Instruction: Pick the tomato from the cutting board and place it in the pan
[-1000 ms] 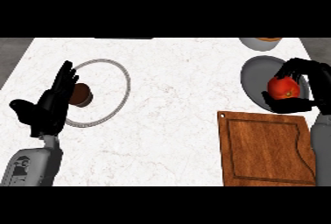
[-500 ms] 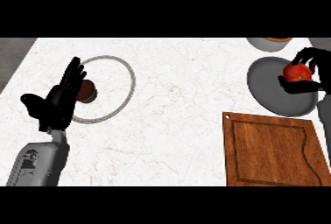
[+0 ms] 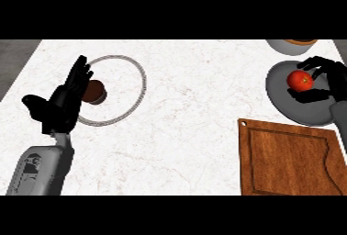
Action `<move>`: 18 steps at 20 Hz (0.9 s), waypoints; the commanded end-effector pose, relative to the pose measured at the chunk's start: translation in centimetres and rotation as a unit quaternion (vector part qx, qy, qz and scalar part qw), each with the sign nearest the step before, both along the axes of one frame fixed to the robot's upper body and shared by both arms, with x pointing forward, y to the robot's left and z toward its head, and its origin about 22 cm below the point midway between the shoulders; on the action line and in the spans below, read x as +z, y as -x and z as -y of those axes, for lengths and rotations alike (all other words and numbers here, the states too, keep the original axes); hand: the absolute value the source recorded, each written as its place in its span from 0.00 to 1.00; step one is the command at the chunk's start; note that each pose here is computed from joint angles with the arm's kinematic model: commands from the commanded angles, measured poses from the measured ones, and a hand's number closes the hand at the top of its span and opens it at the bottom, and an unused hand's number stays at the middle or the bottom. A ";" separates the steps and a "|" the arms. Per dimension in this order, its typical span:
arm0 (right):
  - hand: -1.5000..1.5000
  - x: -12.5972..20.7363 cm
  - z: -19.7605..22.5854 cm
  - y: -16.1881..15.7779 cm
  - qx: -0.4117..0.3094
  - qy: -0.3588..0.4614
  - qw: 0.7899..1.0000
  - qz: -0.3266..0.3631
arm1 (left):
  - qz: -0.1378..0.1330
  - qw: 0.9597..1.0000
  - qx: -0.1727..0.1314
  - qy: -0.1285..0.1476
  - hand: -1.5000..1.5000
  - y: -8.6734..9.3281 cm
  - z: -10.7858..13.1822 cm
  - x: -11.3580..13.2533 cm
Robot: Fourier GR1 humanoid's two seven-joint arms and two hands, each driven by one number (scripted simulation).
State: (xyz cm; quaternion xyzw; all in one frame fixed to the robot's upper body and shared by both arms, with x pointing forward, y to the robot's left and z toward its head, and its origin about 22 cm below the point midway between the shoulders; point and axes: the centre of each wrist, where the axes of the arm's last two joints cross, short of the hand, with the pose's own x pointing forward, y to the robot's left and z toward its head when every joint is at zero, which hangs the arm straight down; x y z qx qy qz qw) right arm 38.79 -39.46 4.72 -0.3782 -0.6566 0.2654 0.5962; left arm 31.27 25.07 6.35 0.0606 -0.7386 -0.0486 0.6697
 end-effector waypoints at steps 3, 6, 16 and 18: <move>0.00 -2.5 -0.7 0.3 0.056 -0.091 0.990 -0.092 | 0.003 1.000 -0.002 0.005 0.50 -0.1 0.3 -0.5; 0.00 -1.2 1.1 0.5 0.067 -0.081 0.991 -0.085 | -0.002 1.000 -0.002 0.004 0.50 -0.5 0.1 -0.1; 0.00 -2.3 4.7 3.2 0.059 -0.256 0.963 0.059 | -0.004 1.000 0.010 0.007 0.50 0.8 -0.8 -1.2; 0.00 -1.9 6.2 4.0 0.076 -0.282 0.955 0.047 | -0.011 1.000 0.024 -0.005 0.50 0.2 -2.3 -0.1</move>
